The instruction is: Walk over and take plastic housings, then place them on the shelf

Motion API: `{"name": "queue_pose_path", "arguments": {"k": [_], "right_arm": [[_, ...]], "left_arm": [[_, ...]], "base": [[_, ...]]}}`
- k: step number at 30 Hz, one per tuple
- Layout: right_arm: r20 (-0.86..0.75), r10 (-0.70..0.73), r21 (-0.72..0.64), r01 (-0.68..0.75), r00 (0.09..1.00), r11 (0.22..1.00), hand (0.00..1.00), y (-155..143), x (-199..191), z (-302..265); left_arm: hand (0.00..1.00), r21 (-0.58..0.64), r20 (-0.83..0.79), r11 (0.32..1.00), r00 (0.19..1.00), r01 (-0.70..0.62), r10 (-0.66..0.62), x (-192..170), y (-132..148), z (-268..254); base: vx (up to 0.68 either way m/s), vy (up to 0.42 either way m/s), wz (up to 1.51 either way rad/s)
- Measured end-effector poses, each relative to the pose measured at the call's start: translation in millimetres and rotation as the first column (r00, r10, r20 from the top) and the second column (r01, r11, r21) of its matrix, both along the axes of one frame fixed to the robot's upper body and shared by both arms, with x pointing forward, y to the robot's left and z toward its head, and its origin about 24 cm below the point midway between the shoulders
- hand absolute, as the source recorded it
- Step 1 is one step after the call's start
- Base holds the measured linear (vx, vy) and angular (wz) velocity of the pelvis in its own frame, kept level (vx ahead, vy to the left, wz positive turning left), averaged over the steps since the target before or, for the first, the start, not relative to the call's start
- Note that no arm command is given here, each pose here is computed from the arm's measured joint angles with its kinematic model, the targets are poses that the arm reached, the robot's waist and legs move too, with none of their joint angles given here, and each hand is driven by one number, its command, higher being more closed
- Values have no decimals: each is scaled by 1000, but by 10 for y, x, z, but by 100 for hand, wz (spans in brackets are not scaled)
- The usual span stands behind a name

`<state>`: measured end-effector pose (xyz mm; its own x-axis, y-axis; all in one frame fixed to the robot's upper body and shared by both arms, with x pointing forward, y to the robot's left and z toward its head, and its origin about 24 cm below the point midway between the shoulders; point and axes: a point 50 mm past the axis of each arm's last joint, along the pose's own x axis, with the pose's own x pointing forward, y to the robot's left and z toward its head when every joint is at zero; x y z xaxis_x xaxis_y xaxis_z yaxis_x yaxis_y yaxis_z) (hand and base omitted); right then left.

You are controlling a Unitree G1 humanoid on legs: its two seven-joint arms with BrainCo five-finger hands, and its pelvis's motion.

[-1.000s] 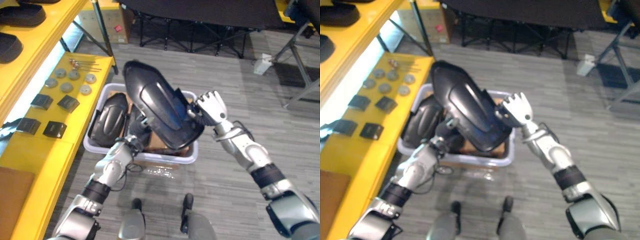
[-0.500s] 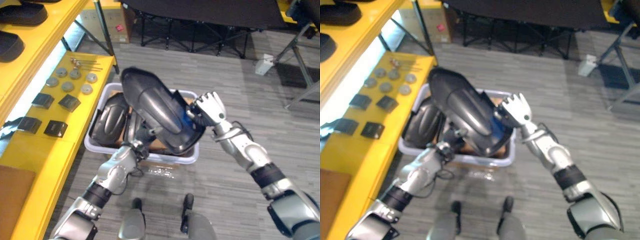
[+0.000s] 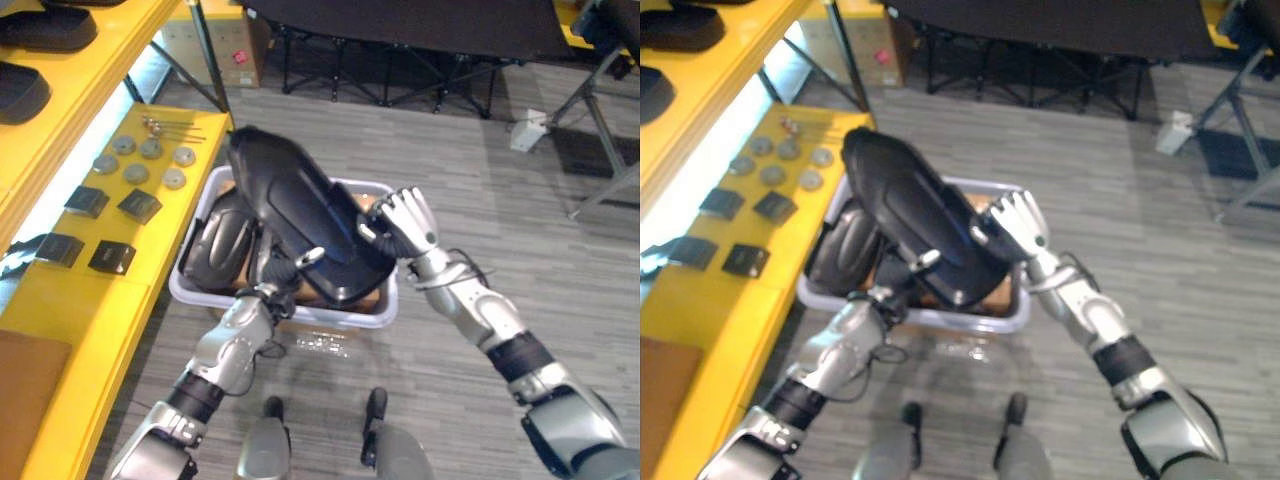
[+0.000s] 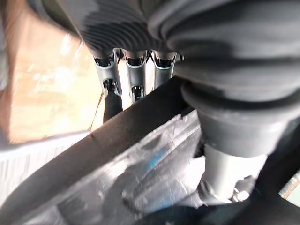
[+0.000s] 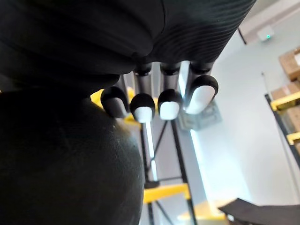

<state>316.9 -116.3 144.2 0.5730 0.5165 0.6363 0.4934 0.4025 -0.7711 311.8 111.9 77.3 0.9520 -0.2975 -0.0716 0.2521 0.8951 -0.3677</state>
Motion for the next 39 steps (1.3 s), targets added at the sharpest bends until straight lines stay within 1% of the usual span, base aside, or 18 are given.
{"name": "queue_pose_path", "arguments": {"k": [5, 9, 16, 17, 19, 24, 33, 37, 39], "right_arm": [[-4, 31, 39, -31, 1000, 999, 100, 63, -54, -39], [-13, 72, 112, -70, 997, 991, 100, 141, -109, -69], [-67, 81, 207, -66, 994, 976, 100, 181, -174, -204], [-76, 88, 217, -70, 993, 974, 0, 201, -188, -227], [-89, 105, 249, -80, 990, 965, 0, 222, -202, -238], [-73, 150, 271, -125, 986, 954, 0, 283, -246, -250], [-111, 146, 324, -103, 983, 940, 0, 262, -299, -356], [-126, 139, 339, -89, 982, 937, 0, 252, -318, -393], [-139, 136, 355, -78, 981, 932, 0, 237, -324, -413]], "left_arm": [[100, -7, -10, 999, 999, -34, 34, 10, 4, -24], [100, -34, 27, 996, 997, -77, 78, 18, 11, 21], [100, -44, 93, 983, 979, -180, 184, 25, 12, 88], [100, -48, 101, 981, 976, -187, 191, 27, 18, 98], [100, -45, 113, 981, 975, -189, 193, 26, 11, 107], [100, -59, 112, 979, 974, -194, 199, 28, 11, 112], [100, -41, 107, 980, 975, -194, 197, -2, -5, 68], [100, 10, 148, 975, 964, -223, 219, -29, 6, 87], [100, 81, 207, 956, 943, -282, 260, -34, 9, 128]], "base": [[0, 0, 0], [0, 0, 0], [0, 0, 0], [0, 0, 0], [0, 0, 0], [0, 0, 0], [0, 0, 0], [0, 0, 0], [0, 0, 0]]}}
